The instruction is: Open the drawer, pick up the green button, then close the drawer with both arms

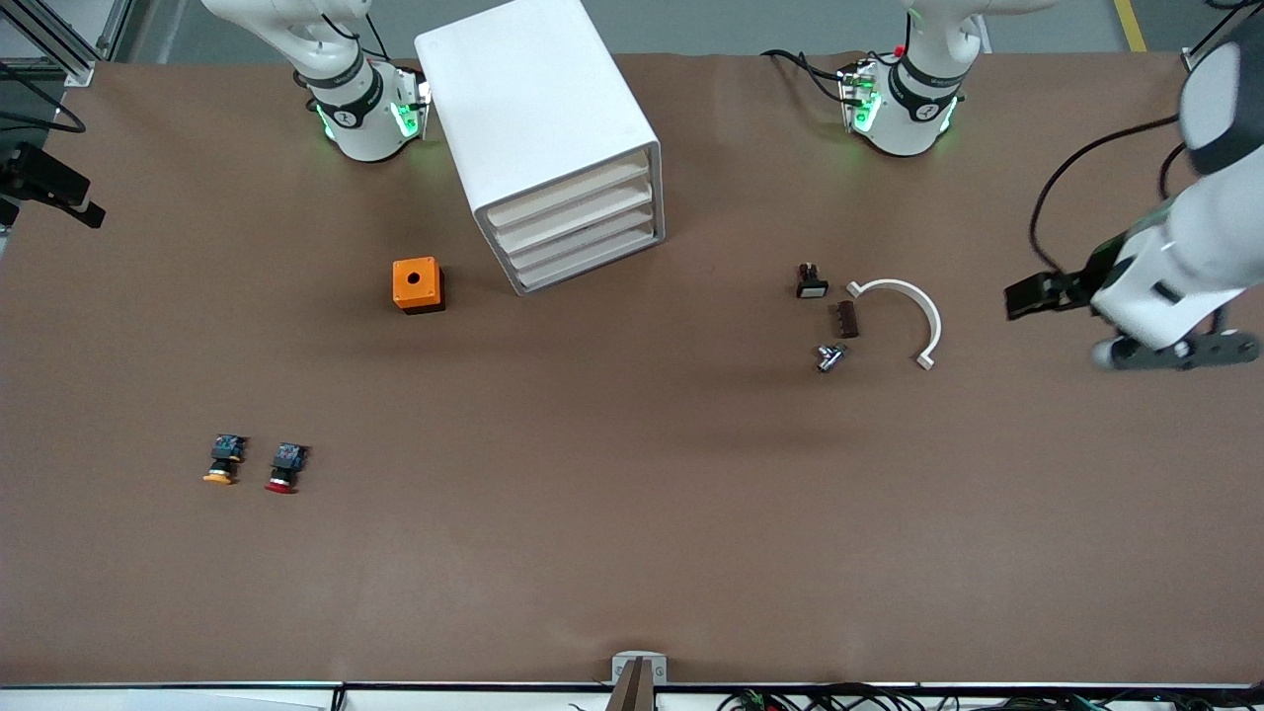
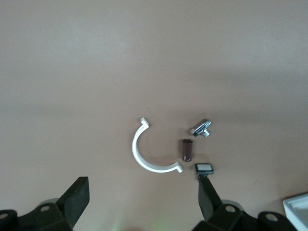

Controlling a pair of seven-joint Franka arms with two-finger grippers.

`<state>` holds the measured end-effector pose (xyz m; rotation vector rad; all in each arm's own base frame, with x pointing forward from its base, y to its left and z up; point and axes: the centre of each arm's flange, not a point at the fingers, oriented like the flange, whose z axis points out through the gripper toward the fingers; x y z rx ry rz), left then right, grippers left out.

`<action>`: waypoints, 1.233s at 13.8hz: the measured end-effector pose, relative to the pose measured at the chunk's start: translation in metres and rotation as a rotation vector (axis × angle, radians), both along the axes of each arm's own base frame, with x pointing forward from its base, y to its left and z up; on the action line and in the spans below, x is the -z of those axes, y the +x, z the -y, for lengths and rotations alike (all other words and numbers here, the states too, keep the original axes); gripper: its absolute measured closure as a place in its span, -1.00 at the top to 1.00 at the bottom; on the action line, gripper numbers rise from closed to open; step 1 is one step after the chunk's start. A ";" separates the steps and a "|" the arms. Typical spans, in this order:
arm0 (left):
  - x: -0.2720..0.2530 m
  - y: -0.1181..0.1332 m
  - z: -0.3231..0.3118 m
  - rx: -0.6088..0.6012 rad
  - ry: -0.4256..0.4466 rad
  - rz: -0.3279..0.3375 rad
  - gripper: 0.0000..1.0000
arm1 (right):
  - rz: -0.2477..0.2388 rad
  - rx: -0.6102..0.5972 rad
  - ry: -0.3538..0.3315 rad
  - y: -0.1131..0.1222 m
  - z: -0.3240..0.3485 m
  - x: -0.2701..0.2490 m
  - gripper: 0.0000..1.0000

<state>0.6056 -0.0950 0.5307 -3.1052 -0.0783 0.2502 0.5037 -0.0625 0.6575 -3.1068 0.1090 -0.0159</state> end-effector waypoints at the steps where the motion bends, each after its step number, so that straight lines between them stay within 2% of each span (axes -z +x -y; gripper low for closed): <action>1: 0.020 0.006 0.021 -0.020 0.006 -0.012 1.00 | 0.000 0.000 -0.001 0.000 0.000 0.000 1.00; 5: 0.099 0.015 0.107 -0.147 0.046 -0.045 1.00 | 0.000 0.002 -0.003 0.000 0.002 0.000 1.00; 8: 0.153 0.003 0.175 -0.279 0.057 -0.091 1.00 | -0.001 0.003 -0.003 0.000 0.002 0.000 1.00; 11: 0.206 -0.019 0.242 -0.503 0.053 -0.169 1.00 | -0.001 0.003 -0.003 0.000 0.002 0.000 1.00; 14: 0.257 -0.043 0.292 -0.788 0.113 -0.261 1.00 | -0.002 0.003 -0.003 0.000 0.002 0.001 1.00; 17: 0.286 -0.054 0.314 -1.083 0.181 -0.382 1.00 | -0.002 0.003 -0.003 0.000 0.002 0.001 1.00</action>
